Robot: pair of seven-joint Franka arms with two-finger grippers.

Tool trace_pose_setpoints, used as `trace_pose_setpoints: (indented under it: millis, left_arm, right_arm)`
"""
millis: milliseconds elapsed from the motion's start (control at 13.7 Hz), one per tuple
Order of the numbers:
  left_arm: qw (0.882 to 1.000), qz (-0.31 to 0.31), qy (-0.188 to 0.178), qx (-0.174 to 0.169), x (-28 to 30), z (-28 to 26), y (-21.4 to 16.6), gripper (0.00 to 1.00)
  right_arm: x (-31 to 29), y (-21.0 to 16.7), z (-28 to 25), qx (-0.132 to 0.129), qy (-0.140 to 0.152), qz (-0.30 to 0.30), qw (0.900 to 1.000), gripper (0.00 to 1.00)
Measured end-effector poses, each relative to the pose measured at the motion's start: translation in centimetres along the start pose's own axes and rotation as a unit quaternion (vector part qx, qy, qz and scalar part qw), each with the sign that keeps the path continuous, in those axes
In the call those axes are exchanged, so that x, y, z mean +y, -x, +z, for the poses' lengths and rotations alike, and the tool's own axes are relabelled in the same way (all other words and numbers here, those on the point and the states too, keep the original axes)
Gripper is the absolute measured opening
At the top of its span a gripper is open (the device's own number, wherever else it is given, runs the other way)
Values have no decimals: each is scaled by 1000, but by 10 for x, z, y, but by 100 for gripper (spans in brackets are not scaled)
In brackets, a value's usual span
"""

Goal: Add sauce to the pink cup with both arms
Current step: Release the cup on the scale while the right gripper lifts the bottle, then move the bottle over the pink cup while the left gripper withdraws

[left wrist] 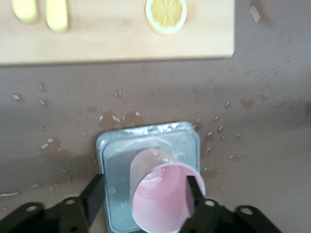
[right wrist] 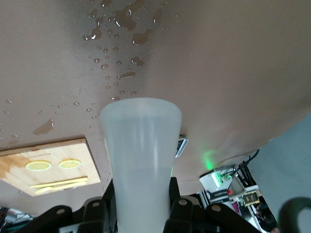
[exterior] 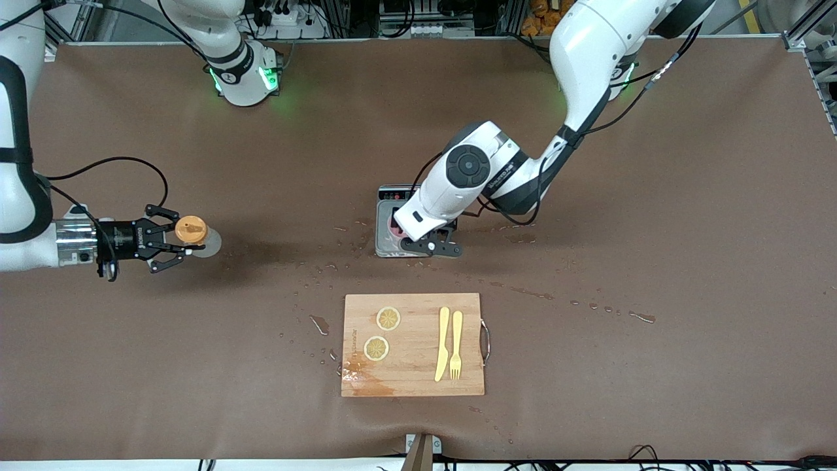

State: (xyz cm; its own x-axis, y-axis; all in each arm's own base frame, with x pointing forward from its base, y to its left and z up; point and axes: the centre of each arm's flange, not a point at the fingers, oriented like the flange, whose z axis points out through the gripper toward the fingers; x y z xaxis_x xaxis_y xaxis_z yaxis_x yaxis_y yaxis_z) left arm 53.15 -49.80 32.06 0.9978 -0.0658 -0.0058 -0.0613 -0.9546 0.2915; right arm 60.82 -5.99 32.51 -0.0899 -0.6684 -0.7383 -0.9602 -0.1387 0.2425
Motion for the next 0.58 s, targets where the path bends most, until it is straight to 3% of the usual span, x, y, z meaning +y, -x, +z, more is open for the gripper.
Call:
trace_pose_setpoints:
  millis: [146,584]
  left_arm:
    - [1000,-11,-1,21,-12,-46,-16,99]
    - [997,-51,-53,35,-136,-190,-67,100]
  right_arm:
    - [-5,18,8,21,4,3,1000,43]
    - [-12,73,33,100,10,21,995,43]
